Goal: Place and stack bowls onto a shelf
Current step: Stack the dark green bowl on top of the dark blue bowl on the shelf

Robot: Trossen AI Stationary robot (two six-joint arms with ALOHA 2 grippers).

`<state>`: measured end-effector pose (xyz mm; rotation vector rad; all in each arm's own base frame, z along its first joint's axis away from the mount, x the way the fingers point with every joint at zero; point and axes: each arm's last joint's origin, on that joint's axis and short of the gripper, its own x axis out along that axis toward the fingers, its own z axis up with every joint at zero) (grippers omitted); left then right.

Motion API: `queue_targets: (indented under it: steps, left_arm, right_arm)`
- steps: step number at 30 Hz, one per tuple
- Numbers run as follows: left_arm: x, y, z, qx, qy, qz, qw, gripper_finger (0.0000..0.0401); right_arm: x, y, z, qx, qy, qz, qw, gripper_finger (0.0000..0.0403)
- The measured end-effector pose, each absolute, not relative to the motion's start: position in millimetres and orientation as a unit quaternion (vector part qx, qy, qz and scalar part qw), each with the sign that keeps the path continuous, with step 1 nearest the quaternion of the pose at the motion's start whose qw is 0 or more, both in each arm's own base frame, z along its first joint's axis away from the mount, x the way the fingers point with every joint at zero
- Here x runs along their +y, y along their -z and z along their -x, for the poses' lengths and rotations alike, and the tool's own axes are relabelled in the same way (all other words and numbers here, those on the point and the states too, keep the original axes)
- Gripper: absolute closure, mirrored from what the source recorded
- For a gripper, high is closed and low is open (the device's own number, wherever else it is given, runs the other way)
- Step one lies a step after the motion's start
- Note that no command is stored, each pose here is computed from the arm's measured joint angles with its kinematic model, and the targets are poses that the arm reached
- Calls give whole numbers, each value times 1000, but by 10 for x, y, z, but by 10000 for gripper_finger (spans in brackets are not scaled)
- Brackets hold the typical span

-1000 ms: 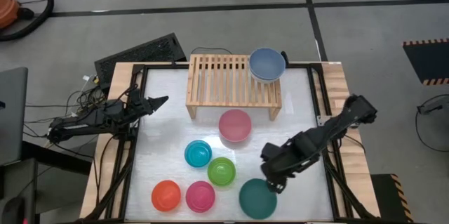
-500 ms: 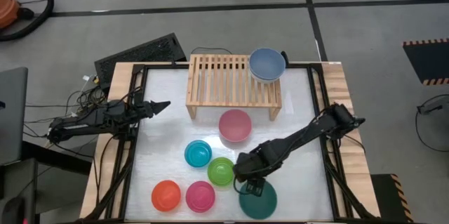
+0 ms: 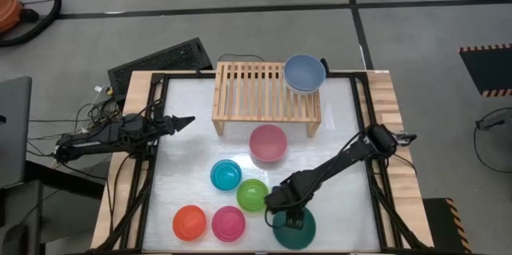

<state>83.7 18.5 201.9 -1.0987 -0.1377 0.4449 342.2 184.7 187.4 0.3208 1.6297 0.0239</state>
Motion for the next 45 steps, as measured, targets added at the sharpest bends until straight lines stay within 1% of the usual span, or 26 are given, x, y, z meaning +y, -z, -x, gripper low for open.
queue_targets:
  steps: [2, 5, 8, 13, 14, 21, 26, 29, 32, 36, 42, 45]
  left_arm:
    - [185, -2020, -836, -65, -209, 517, 827, 69]
    - [185, -2019, -836, -65, -210, 517, 827, 69]
    - [185, -2019, -836, -65, -210, 517, 827, 69]
    - [186, -2017, -836, -63, -212, 512, 830, 69]
    - [186, -2015, -835, -63, -213, 512, 830, 69]
    - [185, -2010, -835, -61, -214, 512, 829, 69]
    - [185, -1997, -833, -55, -218, 512, 829, 69]
    - [185, -1997, -833, -55, -218, 512, 829, 69]
    - [186, -1997, -833, -55, -218, 513, 829, 69]
    - [185, -1995, -833, -54, -218, 513, 829, 69]
    - [185, -1961, -827, -42, -228, 517, 824, 69]
    - [186, -1919, -818, -29, -242, 531, 812, 69]
  right_arm:
    - [1825, -1819, -3414, 724, -14, -148, 674, 148]
    - [1829, -1740, -3422, 717, -22, -154, 680, 181]
    - [1838, -1735, -3444, 708, -28, -159, 688, 240]
    - [1821, -1734, -3448, 709, -24, -161, 686, 367]
    - [1824, -1748, -3449, 710, -24, -163, 685, 379]
    - [1795, -1936, -3454, 727, -36, -166, 665, 379]
    - [1578, -2343, -3421, 726, -47, -155, 668, 379]
    - [1330, -2652, -3382, 711, -36, -177, 680, 379]
    - [1047, -2978, -3335, 676, -22, -205, 707, 379]
    - [629, -3369, -3224, 613, 30, -256, 747, 379]
    - [-46, -3889, -2978, 503, 133, -350, 779, 379]
    - [-323, -4153, -2823, 447, 168, -372, 796, 379]
